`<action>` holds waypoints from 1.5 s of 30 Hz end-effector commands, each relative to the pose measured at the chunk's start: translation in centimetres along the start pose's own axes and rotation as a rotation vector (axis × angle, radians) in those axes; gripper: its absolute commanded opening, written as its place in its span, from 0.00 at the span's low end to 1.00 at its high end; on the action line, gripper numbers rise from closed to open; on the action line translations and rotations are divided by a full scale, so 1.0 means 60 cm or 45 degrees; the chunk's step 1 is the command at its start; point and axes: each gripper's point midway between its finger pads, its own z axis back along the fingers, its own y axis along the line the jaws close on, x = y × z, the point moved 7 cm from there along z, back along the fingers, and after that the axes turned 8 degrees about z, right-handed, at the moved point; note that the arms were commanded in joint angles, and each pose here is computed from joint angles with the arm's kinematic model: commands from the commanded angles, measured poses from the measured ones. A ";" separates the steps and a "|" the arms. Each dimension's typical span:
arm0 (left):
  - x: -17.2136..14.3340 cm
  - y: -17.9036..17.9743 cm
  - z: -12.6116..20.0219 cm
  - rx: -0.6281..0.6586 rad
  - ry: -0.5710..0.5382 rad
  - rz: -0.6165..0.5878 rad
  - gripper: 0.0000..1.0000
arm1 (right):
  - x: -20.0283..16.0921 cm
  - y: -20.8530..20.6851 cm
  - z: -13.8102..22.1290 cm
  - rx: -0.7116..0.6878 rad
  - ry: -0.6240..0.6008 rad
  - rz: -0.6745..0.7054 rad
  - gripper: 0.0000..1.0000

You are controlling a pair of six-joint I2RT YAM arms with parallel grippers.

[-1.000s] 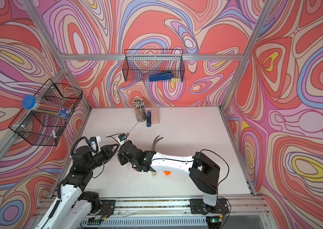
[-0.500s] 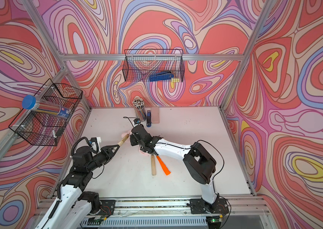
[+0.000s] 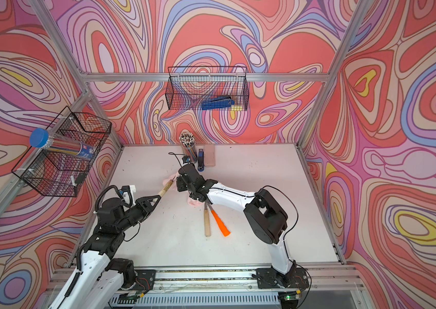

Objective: Wipe small sickles with rags
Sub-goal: Wipe the small sickle.

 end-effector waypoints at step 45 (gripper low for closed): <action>0.009 0.003 0.006 0.072 -0.054 -0.002 0.00 | 0.108 -0.059 0.240 -0.128 -0.292 -0.067 0.00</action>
